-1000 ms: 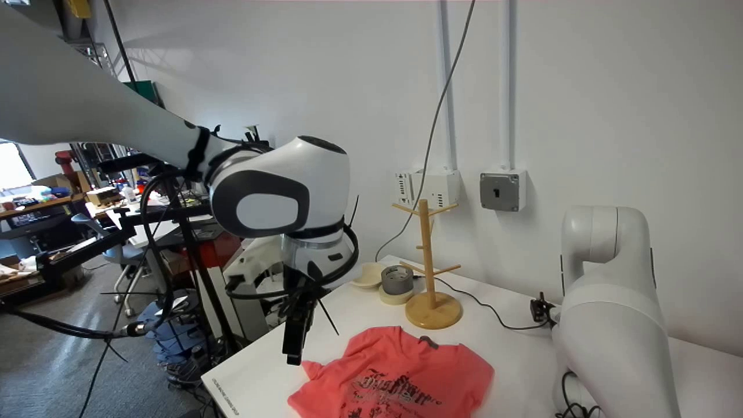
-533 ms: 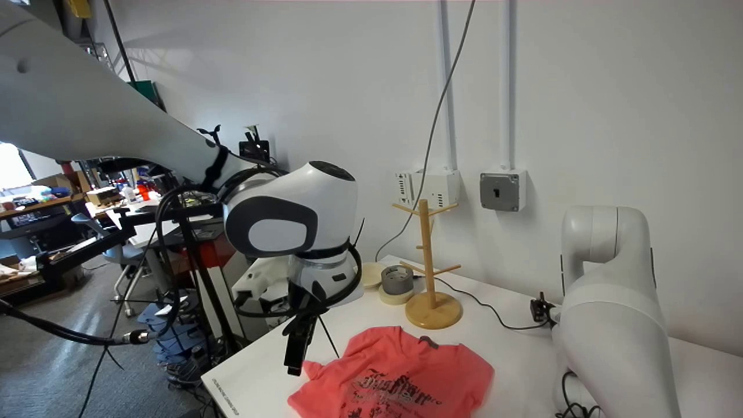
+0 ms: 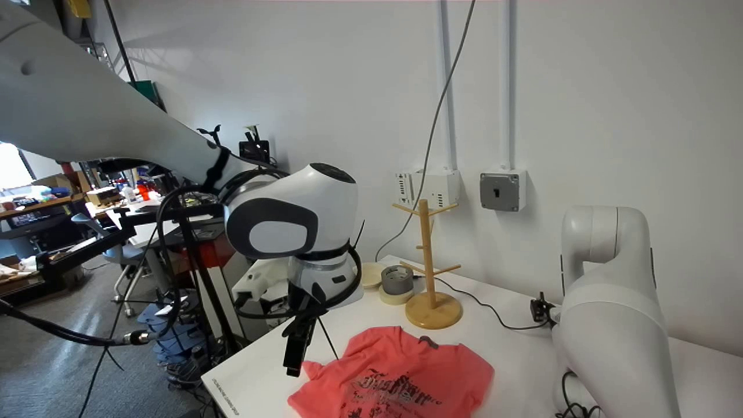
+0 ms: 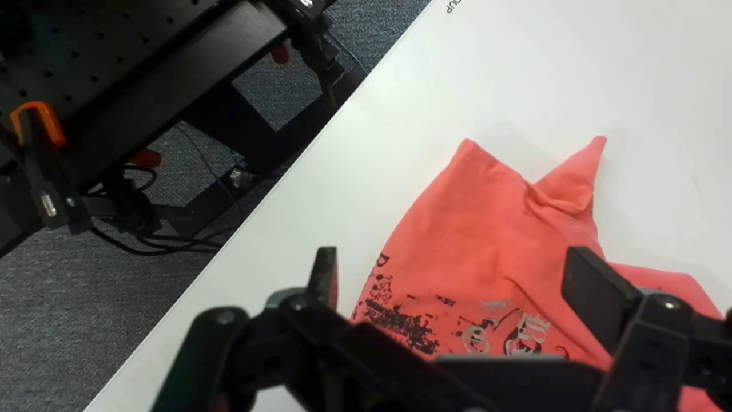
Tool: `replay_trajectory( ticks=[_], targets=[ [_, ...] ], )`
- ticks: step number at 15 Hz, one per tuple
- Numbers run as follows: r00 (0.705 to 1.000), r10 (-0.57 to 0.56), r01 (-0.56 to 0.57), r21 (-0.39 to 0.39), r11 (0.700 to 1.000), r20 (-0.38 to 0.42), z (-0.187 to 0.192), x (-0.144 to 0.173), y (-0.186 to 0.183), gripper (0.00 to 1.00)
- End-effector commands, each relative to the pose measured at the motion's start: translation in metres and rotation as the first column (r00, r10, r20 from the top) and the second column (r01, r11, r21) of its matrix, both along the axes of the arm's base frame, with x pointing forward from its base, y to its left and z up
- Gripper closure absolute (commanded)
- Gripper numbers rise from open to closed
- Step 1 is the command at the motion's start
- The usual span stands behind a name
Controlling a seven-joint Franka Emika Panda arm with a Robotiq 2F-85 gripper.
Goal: Fold the shirt on the table.
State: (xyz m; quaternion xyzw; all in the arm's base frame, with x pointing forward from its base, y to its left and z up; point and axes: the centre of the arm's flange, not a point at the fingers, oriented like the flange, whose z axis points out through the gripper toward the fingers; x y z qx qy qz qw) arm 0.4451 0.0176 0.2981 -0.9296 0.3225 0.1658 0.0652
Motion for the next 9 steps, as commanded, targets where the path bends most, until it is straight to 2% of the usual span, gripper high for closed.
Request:
replay_trajectory(
  ticks=[1, 5, 9],
  targets=[
    [0.999, -0.032, 0.034, 0.050, 0.998, -0.037, -0.019, 0.001, 0.020, 0.00],
    [0.994, -0.074, 0.082, 0.087, 0.993, -0.083, -0.042, 0.002, 0.044, 0.00],
    [0.982, -0.144, 0.153, 0.071, 0.986, -0.123, -0.073, 0.003, 0.066, 0.00]
  ],
)
